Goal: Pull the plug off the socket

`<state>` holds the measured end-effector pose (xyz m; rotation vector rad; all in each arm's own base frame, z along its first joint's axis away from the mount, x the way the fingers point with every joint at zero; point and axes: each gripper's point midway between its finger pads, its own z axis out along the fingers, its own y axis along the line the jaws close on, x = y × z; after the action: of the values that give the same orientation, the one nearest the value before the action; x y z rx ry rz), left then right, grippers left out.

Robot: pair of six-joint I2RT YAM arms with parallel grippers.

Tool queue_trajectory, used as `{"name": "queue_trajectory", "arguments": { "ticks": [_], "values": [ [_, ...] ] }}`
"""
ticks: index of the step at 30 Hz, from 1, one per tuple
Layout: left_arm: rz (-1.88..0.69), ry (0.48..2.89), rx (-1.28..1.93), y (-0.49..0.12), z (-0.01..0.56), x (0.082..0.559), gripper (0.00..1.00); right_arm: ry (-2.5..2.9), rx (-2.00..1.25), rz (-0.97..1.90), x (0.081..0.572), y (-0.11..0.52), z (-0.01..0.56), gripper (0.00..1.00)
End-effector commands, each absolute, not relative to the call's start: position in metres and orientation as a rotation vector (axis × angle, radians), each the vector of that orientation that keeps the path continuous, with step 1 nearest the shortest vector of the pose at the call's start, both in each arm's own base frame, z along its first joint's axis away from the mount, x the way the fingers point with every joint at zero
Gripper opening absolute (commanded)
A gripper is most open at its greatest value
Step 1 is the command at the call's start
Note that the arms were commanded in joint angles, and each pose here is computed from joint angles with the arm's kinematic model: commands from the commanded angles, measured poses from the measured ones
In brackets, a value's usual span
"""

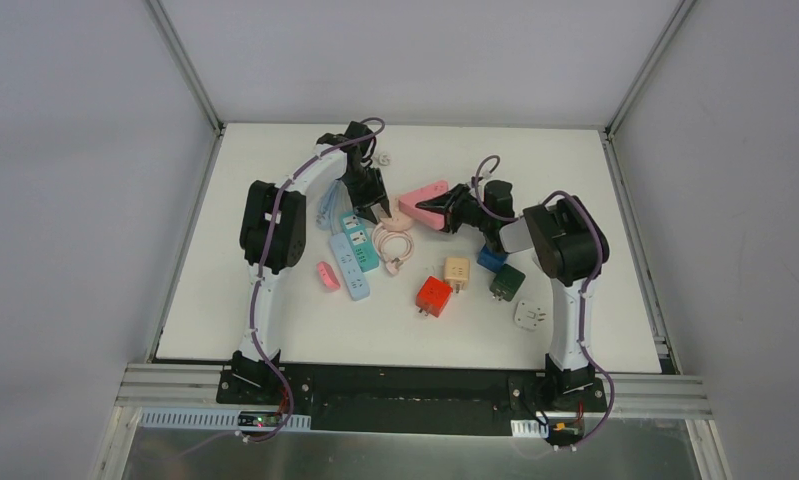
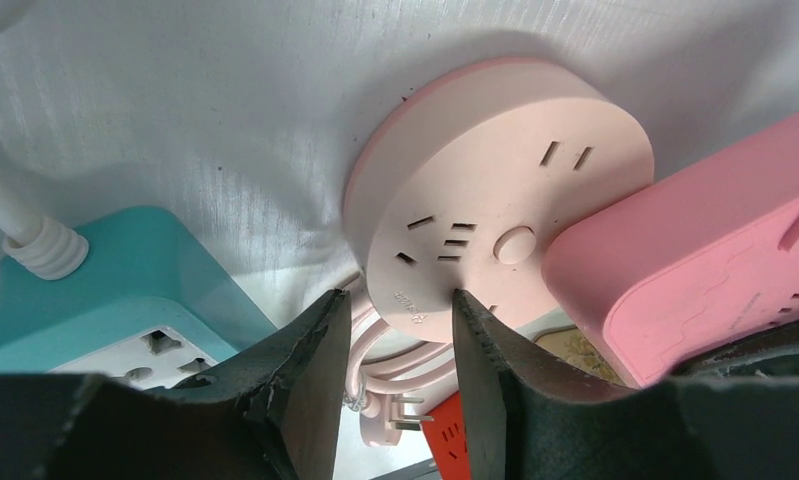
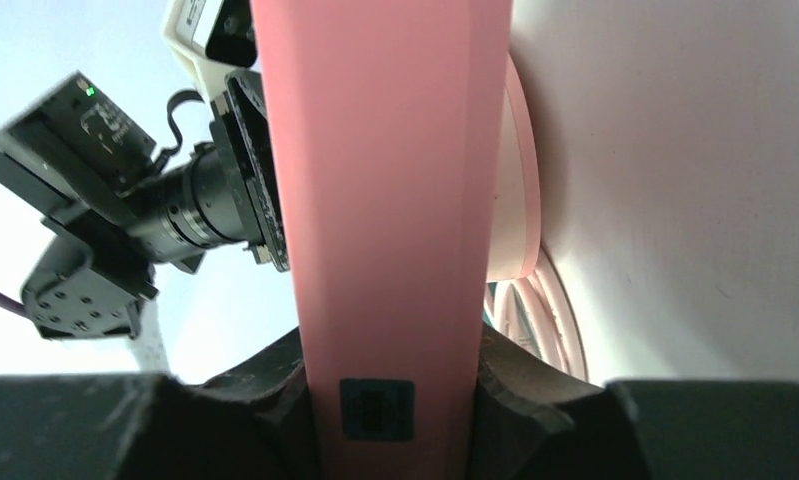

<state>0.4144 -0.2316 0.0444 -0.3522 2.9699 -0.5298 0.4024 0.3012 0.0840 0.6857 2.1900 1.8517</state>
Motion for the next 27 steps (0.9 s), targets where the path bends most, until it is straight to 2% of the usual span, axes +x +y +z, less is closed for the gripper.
{"name": "queue_trajectory", "arguments": {
  "ticks": [1,4,11,15,19,20,22,27],
  "values": [
    [-0.401,3.090,-0.384,-0.218,0.016,0.394,0.42,2.088,0.797,2.074,0.417,0.319,0.143,0.00],
    [-0.397,3.091,-0.390,-0.217,0.016,0.394,0.42,2.121,0.821,2.030,0.421,0.319,0.146,0.00],
    [-0.398,3.093,-0.398,-0.217,0.016,0.396,0.42,2.138,0.319,1.770,0.398,0.320,0.138,0.00],
    [-0.398,3.096,-0.402,-0.216,0.016,0.396,0.42,2.151,0.185,1.689,0.384,0.323,0.123,0.00],
    [-0.400,3.096,-0.402,-0.216,0.016,0.396,0.43,2.134,0.288,1.715,0.394,0.318,0.122,0.00],
    [-0.399,3.096,-0.402,-0.216,0.016,0.396,0.43,2.132,0.480,1.826,0.399,0.317,0.132,0.00],
    [-0.397,3.098,-0.403,-0.216,0.016,0.396,0.43,2.068,0.628,1.944,0.411,0.315,0.150,0.00],
    [-0.394,3.099,-0.406,-0.215,0.016,0.396,0.43,2.012,0.721,2.023,0.424,0.315,0.177,0.00]
  ]
}}
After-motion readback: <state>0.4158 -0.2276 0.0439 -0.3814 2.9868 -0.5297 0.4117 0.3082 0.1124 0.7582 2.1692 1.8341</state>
